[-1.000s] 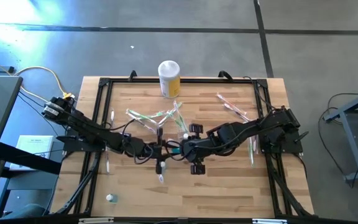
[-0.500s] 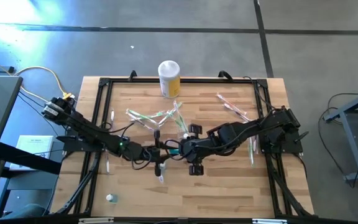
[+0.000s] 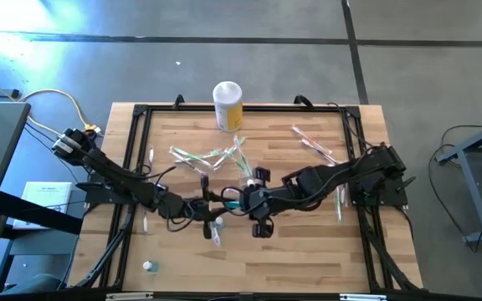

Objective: Pick & Place toothbrushing station
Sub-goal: Put the mouthwash bottle into the transparent organizer

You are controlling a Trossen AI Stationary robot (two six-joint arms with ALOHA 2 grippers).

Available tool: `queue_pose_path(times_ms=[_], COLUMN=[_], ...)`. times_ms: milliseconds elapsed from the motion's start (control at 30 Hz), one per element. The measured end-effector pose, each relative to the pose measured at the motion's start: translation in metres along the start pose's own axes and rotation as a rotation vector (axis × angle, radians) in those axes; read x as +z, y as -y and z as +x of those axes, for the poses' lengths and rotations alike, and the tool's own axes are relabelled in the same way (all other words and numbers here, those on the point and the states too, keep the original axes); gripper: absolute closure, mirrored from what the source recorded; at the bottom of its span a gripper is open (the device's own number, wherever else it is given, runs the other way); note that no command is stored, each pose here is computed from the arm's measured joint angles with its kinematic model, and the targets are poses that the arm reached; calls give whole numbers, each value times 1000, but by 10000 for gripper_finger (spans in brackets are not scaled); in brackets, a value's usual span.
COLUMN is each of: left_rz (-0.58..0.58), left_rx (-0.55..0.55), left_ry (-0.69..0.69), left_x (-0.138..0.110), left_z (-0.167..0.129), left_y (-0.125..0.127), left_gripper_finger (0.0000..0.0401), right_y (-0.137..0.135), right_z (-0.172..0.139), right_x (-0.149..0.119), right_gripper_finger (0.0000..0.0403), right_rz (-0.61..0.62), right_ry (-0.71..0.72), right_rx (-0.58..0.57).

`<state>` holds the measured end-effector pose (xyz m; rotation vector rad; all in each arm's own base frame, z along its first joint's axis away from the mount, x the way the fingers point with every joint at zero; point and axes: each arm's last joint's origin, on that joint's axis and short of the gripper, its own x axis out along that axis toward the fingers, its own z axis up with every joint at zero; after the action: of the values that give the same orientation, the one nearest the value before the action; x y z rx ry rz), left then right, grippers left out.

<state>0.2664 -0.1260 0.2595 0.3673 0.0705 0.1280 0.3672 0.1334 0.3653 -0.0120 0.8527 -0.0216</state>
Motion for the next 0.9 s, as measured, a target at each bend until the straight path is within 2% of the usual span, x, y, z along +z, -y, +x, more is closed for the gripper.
queue_pose_path(times_ms=[100,300,433,600,900], left_rz=[-17,-26,-23,-22,-28], left_rx=[14,16,13,10,8], left_ry=[17,29,26,26,35], left_x=[3,7,7,7,7], left_z=[-1,-5,-5,-5,-5], left_y=[-2,-2,-2,-2,-2], left_gripper_finger=[330,330,330,330,330], right_y=[-1,-1,-2,-3,-3], right_z=[2,2,2,2,2], right_x=[-3,0,4,10,9], right_gripper_finger=[257,186,159,158,203], right_rz=[1,3,-7,7,10], right_ry=[-30,-4,43,97,89], right_rx=[11,15,19,34,26])
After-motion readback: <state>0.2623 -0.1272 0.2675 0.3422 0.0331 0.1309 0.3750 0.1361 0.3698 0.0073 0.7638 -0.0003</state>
